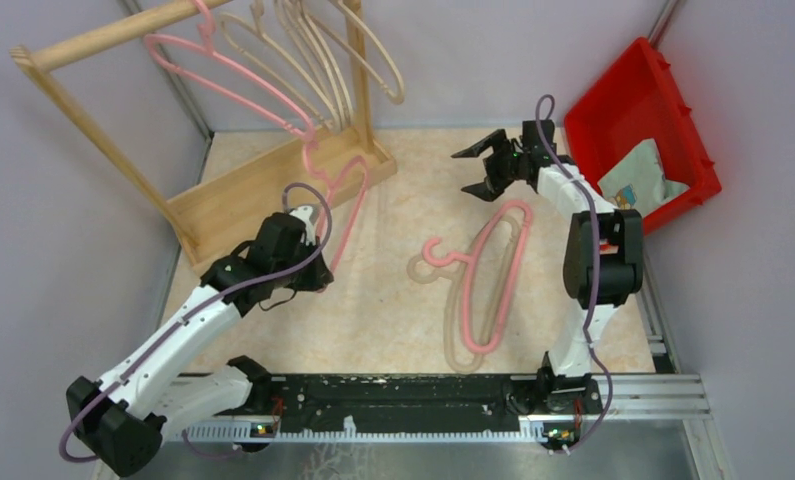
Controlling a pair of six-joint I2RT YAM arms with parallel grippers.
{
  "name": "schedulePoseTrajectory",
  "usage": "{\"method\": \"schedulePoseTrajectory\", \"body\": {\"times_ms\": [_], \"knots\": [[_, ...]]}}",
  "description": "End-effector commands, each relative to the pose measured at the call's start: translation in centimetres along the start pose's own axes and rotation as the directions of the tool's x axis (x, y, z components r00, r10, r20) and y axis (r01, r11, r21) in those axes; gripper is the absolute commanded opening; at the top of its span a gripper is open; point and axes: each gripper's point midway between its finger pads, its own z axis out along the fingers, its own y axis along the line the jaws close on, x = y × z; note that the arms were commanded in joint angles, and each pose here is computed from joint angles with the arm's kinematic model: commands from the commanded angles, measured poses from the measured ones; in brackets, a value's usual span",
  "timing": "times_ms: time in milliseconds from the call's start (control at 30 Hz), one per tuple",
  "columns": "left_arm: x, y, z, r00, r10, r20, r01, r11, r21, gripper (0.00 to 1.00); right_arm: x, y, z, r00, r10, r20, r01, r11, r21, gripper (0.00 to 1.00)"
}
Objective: Organize the hangers
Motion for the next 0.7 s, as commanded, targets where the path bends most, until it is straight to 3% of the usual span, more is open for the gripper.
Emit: {"method": "schedulePoseTrajectory", "body": {"times_ms": [0, 200, 400, 567, 667], "knots": [[1.5, 4.1, -3.4, 0.985, -0.171, -0.023, 0.158, 0.947, -0.278, 0.0, -0.2, 1.9, -1.2, 0.989, -0.142, 0.029, 0.142, 0.99, 0.017, 0.84], [1.4, 8.1, -8.4, 0.934, -0.331, 0.132, 0.349, 0.778, -0.522, 0.0, -0.5, 1.4, -0.4, 0.99, -0.143, 0.013, 0.143, 0.989, 0.029, 0.85], [-3.5, 11.0, -14.4, 0.902, -0.23, 0.366, 0.424, 0.638, -0.643, 0.0, -0.5, 0.9, 0.1, 0.99, -0.139, -0.009, 0.139, 0.99, 0.028, 0.85], [-8.8, 11.1, -16.5, 0.884, -0.099, 0.457, 0.421, 0.595, -0.685, 0.0, -0.3, 0.8, 0.4, 0.991, -0.134, -0.027, 0.134, 0.991, 0.018, 0.85], [-11.4, 10.4, -16.6, 0.868, -0.054, 0.494, 0.421, 0.61, -0.671, 0.0, -0.4, 1.0, 0.4, 0.991, -0.133, -0.026, 0.133, 0.991, 0.01, 0.85]]}}
